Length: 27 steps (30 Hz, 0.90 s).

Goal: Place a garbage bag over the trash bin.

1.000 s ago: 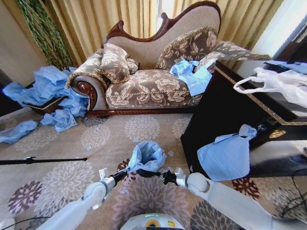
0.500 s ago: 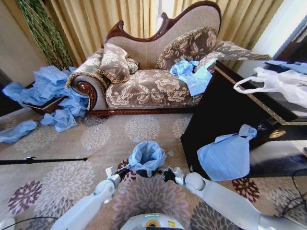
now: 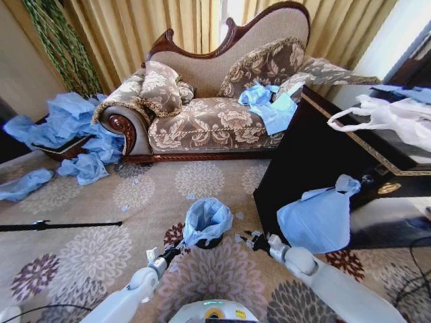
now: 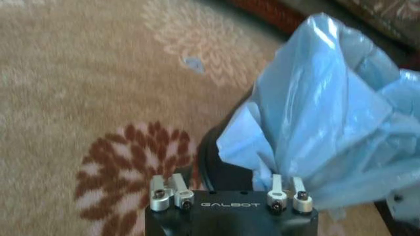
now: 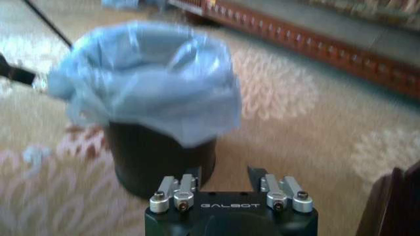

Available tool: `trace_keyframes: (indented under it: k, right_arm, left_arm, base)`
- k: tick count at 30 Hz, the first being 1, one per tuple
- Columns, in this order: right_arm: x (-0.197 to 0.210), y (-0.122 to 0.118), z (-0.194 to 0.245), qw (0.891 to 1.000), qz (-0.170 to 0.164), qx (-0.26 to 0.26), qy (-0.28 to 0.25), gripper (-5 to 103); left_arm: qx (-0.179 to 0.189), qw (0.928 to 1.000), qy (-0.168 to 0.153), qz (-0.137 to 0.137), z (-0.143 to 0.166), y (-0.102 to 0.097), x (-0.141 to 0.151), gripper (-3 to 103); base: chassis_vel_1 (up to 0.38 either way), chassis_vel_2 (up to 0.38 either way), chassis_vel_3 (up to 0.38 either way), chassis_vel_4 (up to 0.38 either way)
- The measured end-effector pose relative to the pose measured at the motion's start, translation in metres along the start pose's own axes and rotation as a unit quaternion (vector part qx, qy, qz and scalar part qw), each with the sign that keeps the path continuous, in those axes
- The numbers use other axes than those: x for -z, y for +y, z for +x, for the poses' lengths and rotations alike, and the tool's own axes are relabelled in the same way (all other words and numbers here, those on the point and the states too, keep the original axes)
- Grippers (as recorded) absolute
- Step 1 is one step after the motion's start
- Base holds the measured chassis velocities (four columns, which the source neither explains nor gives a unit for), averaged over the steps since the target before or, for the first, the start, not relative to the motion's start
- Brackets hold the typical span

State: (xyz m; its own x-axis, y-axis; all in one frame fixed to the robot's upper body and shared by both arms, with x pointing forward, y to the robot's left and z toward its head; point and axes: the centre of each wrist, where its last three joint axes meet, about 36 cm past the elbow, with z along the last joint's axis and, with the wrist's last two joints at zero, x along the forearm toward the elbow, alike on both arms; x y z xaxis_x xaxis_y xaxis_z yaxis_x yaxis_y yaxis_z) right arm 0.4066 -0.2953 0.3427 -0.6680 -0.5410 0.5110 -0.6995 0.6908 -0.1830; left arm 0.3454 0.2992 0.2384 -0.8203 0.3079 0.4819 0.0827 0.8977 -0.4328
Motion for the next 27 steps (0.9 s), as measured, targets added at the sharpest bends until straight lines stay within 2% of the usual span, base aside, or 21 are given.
trace_keyframes:
  k: [1, 2, 3, 6, 7, 8, 9, 11, 12, 13, 19, 22, 24, 27]
  right_arm:
    - [0.008, 0.006, 0.004, 1.000, -0.010, 0.004, -0.012, 51]
    - [0.012, 0.012, 0.006, 1.000, -0.019, 0.009, -0.019, 56]
    - [0.012, 0.012, 0.006, 1.000, -0.019, 0.009, -0.019, 56]
    - [0.028, 0.048, 0.012, 0.997, -0.057, 0.015, -0.040, 73]
    - [0.030, 0.057, 0.012, 0.997, -0.066, 0.016, -0.044, 73]
    - [0.034, 0.069, 0.011, 0.996, -0.080, 0.017, -0.046, 78]
    - [0.034, 0.069, 0.011, 0.996, -0.080, 0.017, -0.046, 78]
    - [0.037, 0.083, 0.008, 0.994, -0.100, 0.018, -0.045, 90]
    - [0.039, 0.092, 0.003, 0.992, -0.113, 0.022, -0.045, 88]
    - [0.041, 0.097, -0.002, 0.991, -0.120, 0.023, -0.047, 84]
    - [0.051, 0.108, -0.017, 0.988, -0.144, 0.029, -0.055, 72]
    - [0.058, 0.113, -0.025, 0.985, -0.162, 0.039, -0.052, 56]
    - [0.058, 0.115, -0.027, 0.984, -0.167, 0.041, -0.050, 56]
    - [0.054, 0.116, -0.042, 0.982, -0.177, 0.043, -0.041, 40]
  left_arm:
    - [-0.003, 0.9999, -0.009, 0.006, 0.000, -0.003, 0.004, 76]
    - [-0.006, 0.9998, -0.014, 0.012, 0.000, -0.005, 0.007, 76]
    - [-0.006, 0.9998, -0.014, 0.012, 0.000, -0.005, 0.007, 76]
    - [-0.016, 0.9994, -0.019, 0.023, 0.000, -0.014, 0.010, 91]
    - [-0.018, 0.9995, -0.017, 0.019, 0.000, -0.014, 0.008, 96]
    - [-0.020, 0.9997, -0.012, 0.009, 0.001, -0.015, 0.004, 98]
    - [-0.020, 0.9997, -0.012, 0.009, 0.001, -0.015, 0.004, 98]
    - [-0.018, 0.9997, -0.006, -0.014, 0.003, -0.011, -0.005, 100]
    - [-0.014, 0.9995, -0.003, -0.027, 0.002, -0.008, -0.012, 100]
    - [-0.012, 0.9995, -0.003, -0.027, 0.001, -0.007, -0.015, 100]
    - [-0.011, 0.9997, -0.005, -0.019, -0.004, -0.011, -0.017, 100]
    - [-0.011, 0.9999, -0.006, -0.010, -0.004, -0.013, -0.018, 100]
    - [-0.012, 0.9999, -0.007, -0.006, -0.003, -0.014, -0.018, 100]
    - [-0.014, 0.9998, -0.011, 0.003, -0.001, -0.017, -0.017, 100]
  base:
    - [0.000, 0.000, 0.000, 0.000]
    - [0.000, 0.000, 0.000, 0.000]
    - [0.000, 0.000, 0.000, 0.000]
    - [0.000, 0.000, 0.000, 0.000]
    - [0.000, 0.000, 0.000, 0.000]
    - [0.000, 0.000, 0.000, 0.000]
    - [0.000, 0.000, 0.000, 0.000]
    - [0.000, 0.000, 0.000, 0.000]
    - [0.000, 0.000, 0.000, 0.000]
    - [0.000, 0.000, 0.000, 0.000]
    - [0.000, 0.000, 0.000, 0.000]
    - [0.000, 0.000, 0.000, 0.000]
    - [0.000, 0.000, 0.000, 0.000]
    - [0.000, 0.000, 0.000, 0.000]
